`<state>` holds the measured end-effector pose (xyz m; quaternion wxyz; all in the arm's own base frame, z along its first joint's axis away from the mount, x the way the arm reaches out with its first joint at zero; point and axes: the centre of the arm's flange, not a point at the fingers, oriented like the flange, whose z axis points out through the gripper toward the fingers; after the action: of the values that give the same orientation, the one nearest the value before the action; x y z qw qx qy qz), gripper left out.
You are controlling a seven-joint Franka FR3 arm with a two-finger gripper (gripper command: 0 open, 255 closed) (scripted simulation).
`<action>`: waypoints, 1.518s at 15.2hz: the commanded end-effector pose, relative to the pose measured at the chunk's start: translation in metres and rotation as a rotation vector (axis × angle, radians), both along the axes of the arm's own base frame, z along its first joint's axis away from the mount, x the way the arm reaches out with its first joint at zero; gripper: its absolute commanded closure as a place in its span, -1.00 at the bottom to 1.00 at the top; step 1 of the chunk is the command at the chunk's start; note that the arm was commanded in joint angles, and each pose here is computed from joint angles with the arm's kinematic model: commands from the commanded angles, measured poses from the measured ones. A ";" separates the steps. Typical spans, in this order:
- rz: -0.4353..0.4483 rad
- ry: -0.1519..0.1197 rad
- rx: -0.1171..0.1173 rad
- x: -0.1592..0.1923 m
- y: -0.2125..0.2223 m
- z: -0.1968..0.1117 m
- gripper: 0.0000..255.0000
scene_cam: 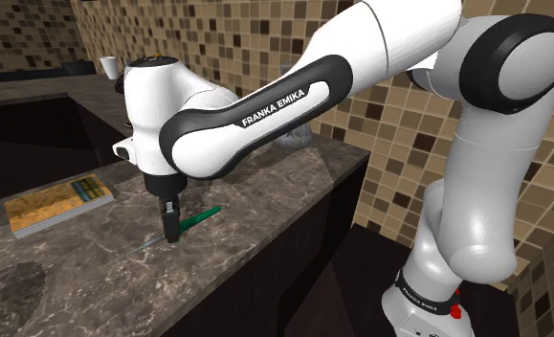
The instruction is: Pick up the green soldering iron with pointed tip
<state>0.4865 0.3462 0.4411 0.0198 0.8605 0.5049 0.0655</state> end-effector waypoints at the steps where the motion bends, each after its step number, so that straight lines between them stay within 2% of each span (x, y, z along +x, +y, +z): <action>1: 0.001 0.000 0.000 0.000 0.000 -0.010 -1.00; 4: 0.001 0.000 0.000 0.000 0.000 -0.018 -1.00; 5: 0.001 -0.001 0.000 0.000 0.001 -0.018 1.00; 14: 0.001 0.000 0.000 0.000 0.000 -0.018 1.00; 23: 0.001 0.000 0.000 0.000 0.000 0.029 1.00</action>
<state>0.4862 0.3465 0.4647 0.0197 0.8603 0.5052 0.0660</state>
